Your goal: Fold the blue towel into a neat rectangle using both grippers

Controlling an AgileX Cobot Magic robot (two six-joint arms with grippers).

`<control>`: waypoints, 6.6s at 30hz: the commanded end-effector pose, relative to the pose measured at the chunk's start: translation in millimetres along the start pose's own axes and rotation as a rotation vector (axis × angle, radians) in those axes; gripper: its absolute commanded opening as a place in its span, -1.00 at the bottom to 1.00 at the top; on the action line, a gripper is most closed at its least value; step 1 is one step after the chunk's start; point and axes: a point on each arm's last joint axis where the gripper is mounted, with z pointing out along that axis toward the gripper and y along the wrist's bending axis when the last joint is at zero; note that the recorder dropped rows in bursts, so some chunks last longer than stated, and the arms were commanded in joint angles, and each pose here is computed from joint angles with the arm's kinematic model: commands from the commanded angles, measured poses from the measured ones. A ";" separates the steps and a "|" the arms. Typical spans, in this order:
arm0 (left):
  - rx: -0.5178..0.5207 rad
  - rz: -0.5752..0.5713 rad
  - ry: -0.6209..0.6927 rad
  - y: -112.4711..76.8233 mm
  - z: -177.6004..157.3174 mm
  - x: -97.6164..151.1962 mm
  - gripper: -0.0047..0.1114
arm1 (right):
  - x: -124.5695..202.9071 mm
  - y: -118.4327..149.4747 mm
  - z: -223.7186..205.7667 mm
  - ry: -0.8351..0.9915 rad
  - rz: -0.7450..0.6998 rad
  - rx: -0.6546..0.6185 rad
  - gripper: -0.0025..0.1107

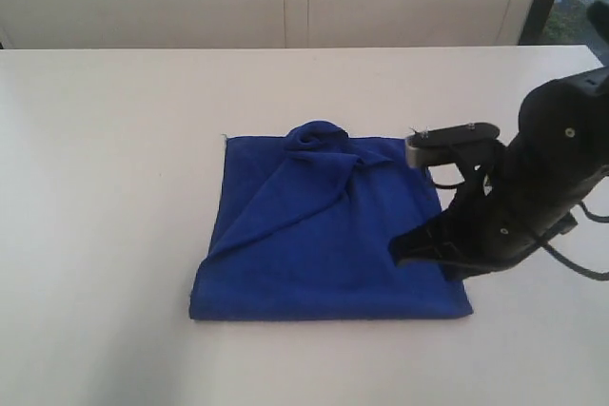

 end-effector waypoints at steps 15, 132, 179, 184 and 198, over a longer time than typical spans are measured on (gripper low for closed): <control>0.002 -0.003 0.003 -0.3 0.3 2.3 -0.92 | -6.1 -24.5 -48.8 -0.260 0.034 0.024 -0.96; 0.042 -0.082 0.001 7.0 35.7 -15.0 -0.92 | -157.9 -7.1 75.3 -0.282 0.800 -0.294 -0.38; 0.097 -0.080 0.052 0.8 36.9 -9.2 -0.92 | -161.9 -6.9 51.4 -0.391 0.385 -0.239 -0.96; 0.232 -0.087 0.024 -11.2 40.9 -15.6 -0.92 | -156.2 -21.1 34.6 -0.369 0.186 -0.110 -0.96; 0.585 -0.321 -0.191 -25.1 118.2 -69.7 -0.92 | -152.8 -27.7 33.6 -0.338 0.101 -0.042 -0.96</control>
